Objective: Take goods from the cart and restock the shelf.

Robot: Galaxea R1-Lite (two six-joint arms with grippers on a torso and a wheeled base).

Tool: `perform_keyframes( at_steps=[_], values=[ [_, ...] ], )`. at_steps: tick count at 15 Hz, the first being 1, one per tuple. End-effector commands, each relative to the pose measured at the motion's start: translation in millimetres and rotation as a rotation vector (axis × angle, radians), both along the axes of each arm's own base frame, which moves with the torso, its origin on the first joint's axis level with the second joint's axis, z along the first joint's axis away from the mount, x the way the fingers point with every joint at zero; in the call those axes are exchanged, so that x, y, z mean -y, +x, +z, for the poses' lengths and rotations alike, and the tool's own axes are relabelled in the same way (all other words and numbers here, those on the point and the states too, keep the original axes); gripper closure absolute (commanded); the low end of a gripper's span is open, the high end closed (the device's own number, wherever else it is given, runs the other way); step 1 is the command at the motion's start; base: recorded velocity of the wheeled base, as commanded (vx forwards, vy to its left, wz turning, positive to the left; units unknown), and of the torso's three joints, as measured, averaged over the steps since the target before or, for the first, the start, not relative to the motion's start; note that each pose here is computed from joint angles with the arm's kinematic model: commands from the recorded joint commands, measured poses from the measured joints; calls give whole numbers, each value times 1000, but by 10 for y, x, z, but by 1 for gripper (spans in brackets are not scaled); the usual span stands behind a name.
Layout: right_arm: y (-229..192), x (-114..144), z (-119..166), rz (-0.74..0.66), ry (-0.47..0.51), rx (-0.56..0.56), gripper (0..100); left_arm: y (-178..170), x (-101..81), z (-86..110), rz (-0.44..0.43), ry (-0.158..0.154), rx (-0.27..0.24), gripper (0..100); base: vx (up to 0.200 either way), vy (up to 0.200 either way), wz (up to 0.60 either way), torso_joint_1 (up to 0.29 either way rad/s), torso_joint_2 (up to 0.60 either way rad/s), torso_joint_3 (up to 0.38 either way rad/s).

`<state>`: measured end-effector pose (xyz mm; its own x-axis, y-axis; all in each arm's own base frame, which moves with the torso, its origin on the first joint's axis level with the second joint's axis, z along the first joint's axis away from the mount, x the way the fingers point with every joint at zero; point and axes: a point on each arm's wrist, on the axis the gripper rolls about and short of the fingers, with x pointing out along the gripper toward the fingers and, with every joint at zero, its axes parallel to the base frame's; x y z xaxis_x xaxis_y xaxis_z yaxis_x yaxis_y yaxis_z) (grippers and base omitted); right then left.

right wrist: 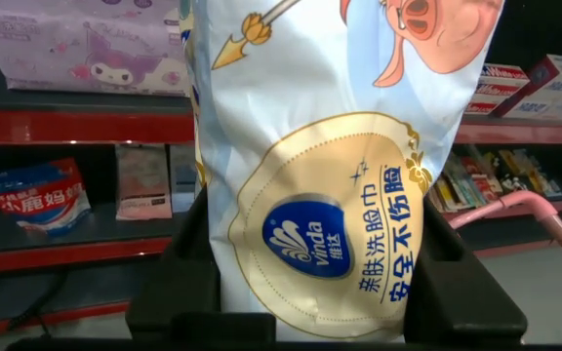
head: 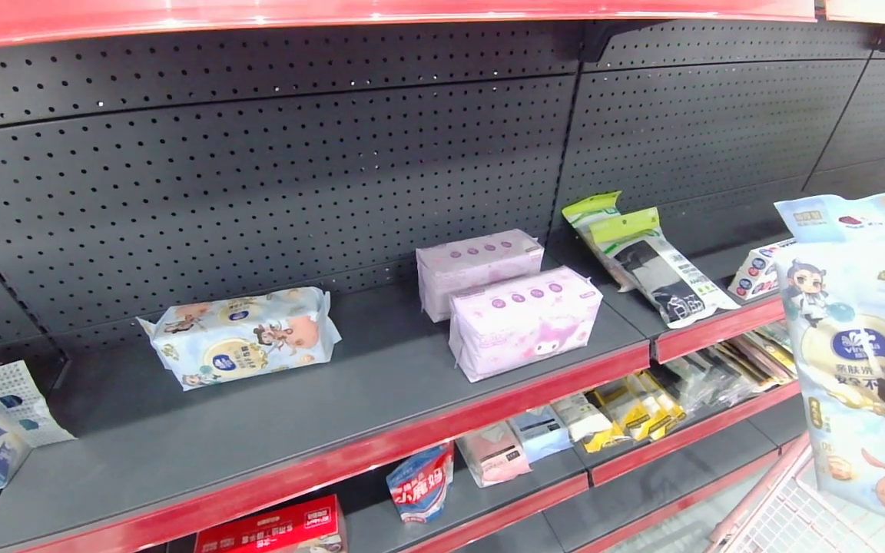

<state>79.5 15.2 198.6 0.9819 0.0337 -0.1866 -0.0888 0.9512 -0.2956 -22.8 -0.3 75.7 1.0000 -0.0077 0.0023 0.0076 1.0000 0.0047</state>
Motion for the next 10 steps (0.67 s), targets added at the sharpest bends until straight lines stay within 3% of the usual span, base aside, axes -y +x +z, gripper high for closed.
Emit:
perform_keyframes(
  at_steps=[1,10],
  values=[
    [7,3,-19,-5,-13,-8,100,0,0,0,0,0,-1,0,0,0,0,22,-85,-7],
    [36,27,-43,-34,-46,-17,100,0,0,0,0,0,-1,0,0,0,0,0,0,0]
  ],
)
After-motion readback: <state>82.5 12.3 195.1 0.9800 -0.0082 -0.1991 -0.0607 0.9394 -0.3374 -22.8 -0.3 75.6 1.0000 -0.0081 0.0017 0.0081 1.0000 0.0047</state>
